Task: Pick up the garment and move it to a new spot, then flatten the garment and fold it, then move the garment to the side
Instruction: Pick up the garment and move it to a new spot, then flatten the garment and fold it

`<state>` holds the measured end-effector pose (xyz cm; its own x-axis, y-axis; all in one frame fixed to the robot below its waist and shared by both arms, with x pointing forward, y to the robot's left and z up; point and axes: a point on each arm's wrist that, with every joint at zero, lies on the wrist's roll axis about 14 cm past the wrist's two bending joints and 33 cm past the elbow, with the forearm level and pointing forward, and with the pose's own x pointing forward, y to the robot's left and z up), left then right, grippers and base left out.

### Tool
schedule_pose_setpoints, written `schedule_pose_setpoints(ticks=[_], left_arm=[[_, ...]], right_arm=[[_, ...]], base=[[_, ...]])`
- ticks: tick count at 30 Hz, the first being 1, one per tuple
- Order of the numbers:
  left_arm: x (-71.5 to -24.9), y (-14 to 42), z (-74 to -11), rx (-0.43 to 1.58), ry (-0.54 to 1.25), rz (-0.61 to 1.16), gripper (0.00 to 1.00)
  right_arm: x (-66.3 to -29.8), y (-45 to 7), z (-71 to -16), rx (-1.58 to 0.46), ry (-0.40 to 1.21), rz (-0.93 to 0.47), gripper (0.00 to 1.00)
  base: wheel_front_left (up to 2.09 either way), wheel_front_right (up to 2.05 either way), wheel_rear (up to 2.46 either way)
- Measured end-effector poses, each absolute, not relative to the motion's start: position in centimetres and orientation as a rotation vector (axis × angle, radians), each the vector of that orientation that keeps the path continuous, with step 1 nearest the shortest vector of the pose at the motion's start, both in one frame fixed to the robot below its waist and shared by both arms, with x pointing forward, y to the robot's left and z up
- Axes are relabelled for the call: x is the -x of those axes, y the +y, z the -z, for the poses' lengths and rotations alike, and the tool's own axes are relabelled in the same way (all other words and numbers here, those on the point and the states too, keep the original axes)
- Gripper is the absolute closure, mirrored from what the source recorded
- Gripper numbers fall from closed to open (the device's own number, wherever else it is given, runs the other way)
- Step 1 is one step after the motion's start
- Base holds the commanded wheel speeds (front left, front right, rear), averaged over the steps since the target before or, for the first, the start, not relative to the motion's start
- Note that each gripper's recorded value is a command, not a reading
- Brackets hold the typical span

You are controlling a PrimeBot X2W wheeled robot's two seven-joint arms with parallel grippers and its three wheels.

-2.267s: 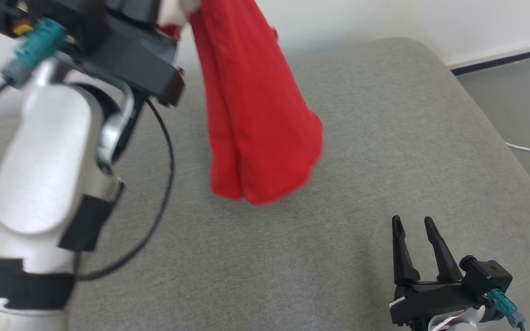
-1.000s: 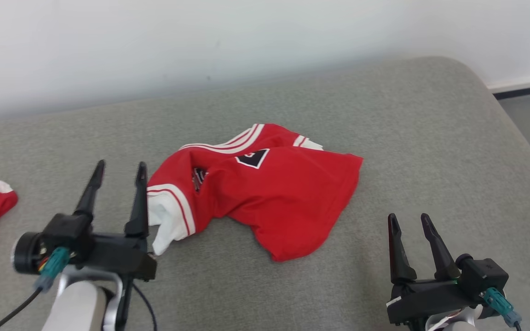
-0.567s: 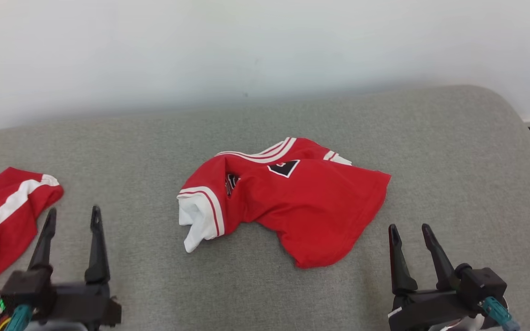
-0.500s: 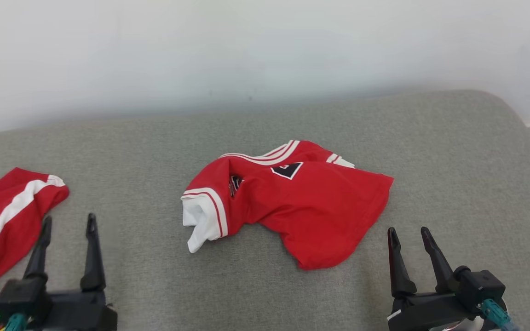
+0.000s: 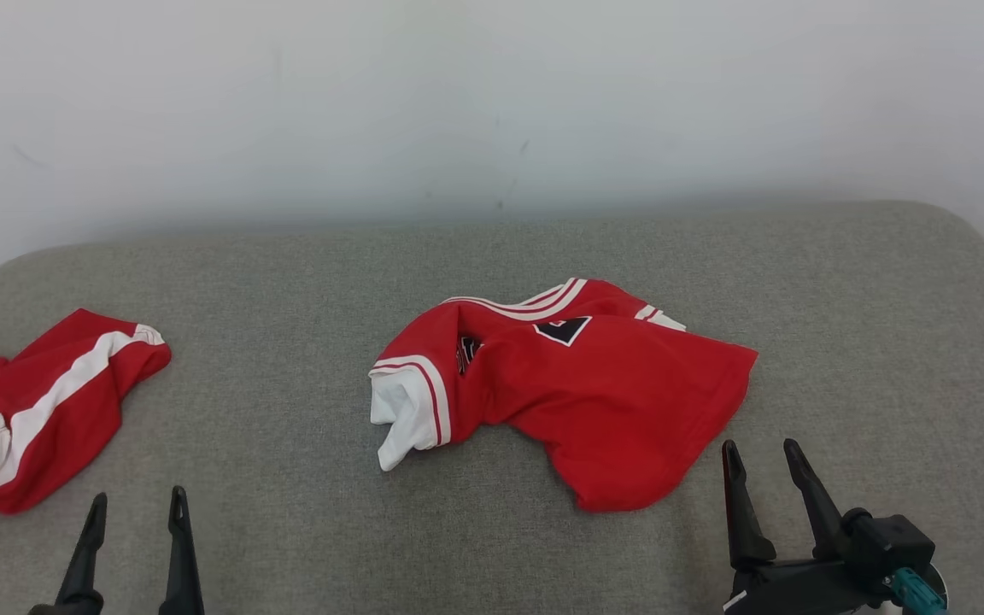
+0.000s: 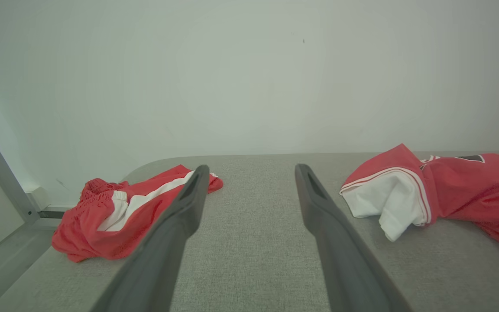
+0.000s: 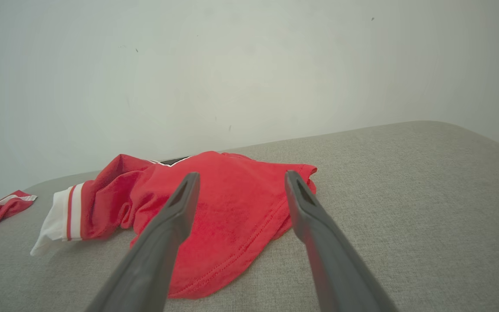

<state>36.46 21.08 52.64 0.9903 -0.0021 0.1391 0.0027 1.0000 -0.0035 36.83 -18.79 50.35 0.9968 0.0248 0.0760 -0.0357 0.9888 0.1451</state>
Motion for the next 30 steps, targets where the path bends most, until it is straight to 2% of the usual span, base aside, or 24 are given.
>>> schedule_pose_setpoints(ticks=[30], left_arm=[[-35.5, 21.5, -50.0, 0.02, -0.061, -0.025, 0.0]], right_arm=[[-36.5, -18.7, -48.2, -0.143, -0.009, -0.03, 0.0]], base=[[0.0, 0.0, 0.0]])
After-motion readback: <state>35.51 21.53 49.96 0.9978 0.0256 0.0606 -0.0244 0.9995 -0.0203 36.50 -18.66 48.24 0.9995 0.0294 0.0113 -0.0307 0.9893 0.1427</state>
